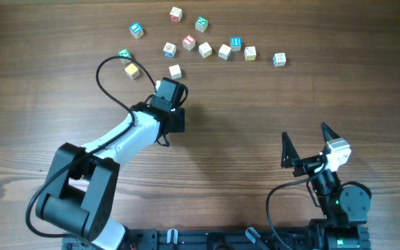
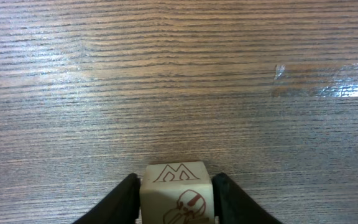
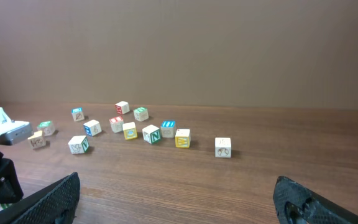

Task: Form a horizontal line
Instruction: 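Move the left gripper back to the block cluster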

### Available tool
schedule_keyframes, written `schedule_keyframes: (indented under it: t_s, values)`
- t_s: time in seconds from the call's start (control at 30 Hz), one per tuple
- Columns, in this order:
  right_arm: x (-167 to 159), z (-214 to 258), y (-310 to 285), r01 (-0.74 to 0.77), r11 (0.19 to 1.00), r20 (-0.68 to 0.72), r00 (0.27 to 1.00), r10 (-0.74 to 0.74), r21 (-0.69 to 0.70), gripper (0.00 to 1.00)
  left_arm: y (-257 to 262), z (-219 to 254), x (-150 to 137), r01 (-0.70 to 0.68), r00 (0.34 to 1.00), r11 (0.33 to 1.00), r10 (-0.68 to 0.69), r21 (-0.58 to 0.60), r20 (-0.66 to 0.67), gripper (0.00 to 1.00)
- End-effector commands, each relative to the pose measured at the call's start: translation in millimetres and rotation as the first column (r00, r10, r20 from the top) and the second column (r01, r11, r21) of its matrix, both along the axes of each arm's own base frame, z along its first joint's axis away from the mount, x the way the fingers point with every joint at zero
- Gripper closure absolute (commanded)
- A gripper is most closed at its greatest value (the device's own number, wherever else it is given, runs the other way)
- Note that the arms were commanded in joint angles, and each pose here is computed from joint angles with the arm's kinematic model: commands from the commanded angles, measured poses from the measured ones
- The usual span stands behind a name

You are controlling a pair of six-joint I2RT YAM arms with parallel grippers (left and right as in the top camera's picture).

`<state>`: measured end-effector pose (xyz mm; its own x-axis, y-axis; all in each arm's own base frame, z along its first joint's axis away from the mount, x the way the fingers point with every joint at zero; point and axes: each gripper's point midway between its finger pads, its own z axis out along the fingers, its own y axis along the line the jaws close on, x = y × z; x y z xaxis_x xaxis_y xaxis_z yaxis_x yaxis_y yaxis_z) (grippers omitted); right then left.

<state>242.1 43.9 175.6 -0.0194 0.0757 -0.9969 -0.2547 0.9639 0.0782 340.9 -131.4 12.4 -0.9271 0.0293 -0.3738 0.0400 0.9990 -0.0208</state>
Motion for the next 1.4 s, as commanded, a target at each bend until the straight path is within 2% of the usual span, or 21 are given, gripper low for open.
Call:
schedule_keyframes:
  t_s: [0.0,0.1,0.17,0.23,0.27,0.4,0.53,0.67,0.8,0.93,1.03,1.13,1.23,1.27,1.33,1.37]
  values:
    - [-1,3,3,-0.014,1.000,0.012,1.000,0.014,0.002,0.00,0,-6,-4,0.011,1.000,1.000,-0.011,0.011,-0.015,0.64]
    - [-1,3,3,-0.014,1.000,0.012,1.000,0.014,0.002,0.00,0,-6,-3,0.011,1.000,1.000,-0.011,0.011,-0.015,0.64]
    - [-1,3,3,-0.014,1.000,0.011,1.000,0.014,0.003,0.00,0,-6,-4,0.012,1.000,1.000,-0.012,0.012,-0.015,0.61]
    - [-1,3,3,-0.014,1.000,0.011,1.000,0.014,0.003,0.00,0,-6,-4,0.011,1.000,1.000,-0.011,0.012,-0.015,0.52]
    - [-1,3,3,-0.014,1.000,0.011,1.000,0.014,0.003,0.00,0,-6,-4,0.011,1.000,1.000,-0.011,0.012,-0.016,0.51]
    - [-1,3,3,-0.014,1.000,0.011,1.000,0.014,0.003,0.00,4,-9,-11,0.011,0.999,1.000,-0.010,0.025,-0.048,0.53]
    - [-1,3,3,-0.014,1.000,0.011,1.000,0.014,0.003,0.00,1,-9,-11,0.015,0.999,1.000,-0.015,0.014,-0.049,0.62]
    - [-1,3,3,-0.014,1.000,0.012,1.000,0.014,0.002,0.00,1,-8,-11,0.015,0.999,1.000,-0.014,0.013,-0.046,0.62]
    - [-1,3,3,-0.014,1.000,0.011,1.000,0.014,0.003,0.00,1,-8,-10,0.015,0.999,1.000,-0.014,0.013,-0.045,0.44]
    - [-1,3,3,-0.014,1.000,0.012,1.000,0.014,0.002,0.00,1,-8,-10,0.015,0.999,1.000,-0.014,0.012,-0.044,0.34]
    - [-1,3,3,-0.014,1.000,0.011,1.000,0.014,0.003,0.00,1,-8,-9,0.014,0.999,1.000,-0.014,0.011,-0.040,0.19]
    - [-1,3,3,-0.014,1.000,0.012,1.000,0.014,0.002,0.00,-1,11,6,0.002,1.000,1.000,-0.002,-0.005,0.001,0.18]
    - [-1,3,3,-0.014,1.000,0.011,1.000,0.014,0.003,0.00,11,79,52,-0.069,0.988,0.997,0.073,-0.032,0.133,0.18]
    - [-1,3,3,-0.014,1.000,0.011,1.000,0.014,0.003,0.00,17,110,72,-0.095,0.976,0.994,0.105,-0.060,0.192,0.21]
    - [-1,3,3,-0.014,1.000,0.011,1.000,0.014,0.003,0.00,29,191,111,-0.126,0.932,0.982,0.165,-0.139,0.321,0.37]
    - [-1,3,3,-0.014,1.000,0.011,1.000,0.014,0.003,0.00,34,242,126,-0.118,0.899,0.973,0.189,-0.197,0.395,0.83]
